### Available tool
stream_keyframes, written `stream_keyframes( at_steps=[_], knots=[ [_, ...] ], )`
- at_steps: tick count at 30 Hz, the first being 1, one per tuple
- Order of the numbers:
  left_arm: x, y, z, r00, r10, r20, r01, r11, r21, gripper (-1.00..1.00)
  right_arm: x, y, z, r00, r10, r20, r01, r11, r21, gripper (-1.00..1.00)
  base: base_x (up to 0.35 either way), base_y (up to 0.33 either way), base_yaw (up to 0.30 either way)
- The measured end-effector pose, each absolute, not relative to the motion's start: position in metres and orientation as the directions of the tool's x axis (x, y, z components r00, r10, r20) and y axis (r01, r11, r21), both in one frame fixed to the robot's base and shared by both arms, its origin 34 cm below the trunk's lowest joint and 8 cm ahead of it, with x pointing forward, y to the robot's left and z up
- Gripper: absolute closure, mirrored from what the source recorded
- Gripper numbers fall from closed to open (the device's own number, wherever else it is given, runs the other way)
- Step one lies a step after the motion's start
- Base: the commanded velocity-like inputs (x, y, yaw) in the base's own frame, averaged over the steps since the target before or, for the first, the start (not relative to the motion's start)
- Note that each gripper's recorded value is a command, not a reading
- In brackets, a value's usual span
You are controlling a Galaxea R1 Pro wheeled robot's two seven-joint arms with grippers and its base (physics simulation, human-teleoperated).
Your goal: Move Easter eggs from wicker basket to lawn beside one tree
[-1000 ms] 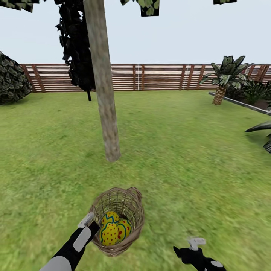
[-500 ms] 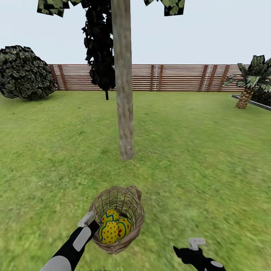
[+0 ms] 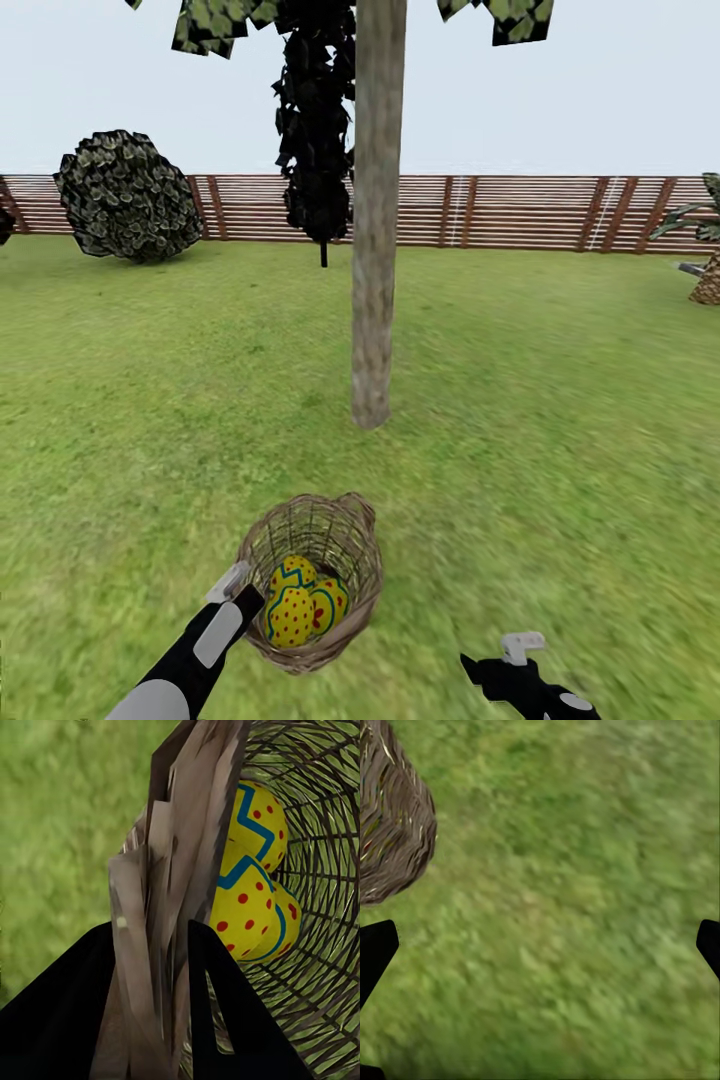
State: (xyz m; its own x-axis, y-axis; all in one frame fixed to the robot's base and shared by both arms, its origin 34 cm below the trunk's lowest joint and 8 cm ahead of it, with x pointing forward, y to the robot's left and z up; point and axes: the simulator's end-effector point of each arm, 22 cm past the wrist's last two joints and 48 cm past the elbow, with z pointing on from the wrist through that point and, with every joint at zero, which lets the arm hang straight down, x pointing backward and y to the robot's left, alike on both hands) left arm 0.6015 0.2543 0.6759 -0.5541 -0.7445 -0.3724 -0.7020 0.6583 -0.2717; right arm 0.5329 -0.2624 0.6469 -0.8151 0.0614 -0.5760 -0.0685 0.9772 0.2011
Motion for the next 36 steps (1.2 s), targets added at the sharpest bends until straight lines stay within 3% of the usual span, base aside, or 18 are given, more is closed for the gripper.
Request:
stream_keyframes(
  at_steps=[9,36],
  knots=[
    [0.6010,0.2557,0.6762,-0.550,-0.748,-0.371,-0.706,0.654,-0.273,1.00,0.5328,-0.2626,0.6475,-0.815,0.062,-0.577,-0.069,0.977,0.201,-1.00,0.293,0.000,0.017],
    [0.6009,0.2562,0.6762,-0.549,-0.748,-0.372,-0.706,0.654,-0.273,1.00,0.5328,-0.2609,0.6474,-0.815,0.061,-0.577,-0.070,0.977,0.202,-1.00,0.340,-0.097,0.290]
  ],
)
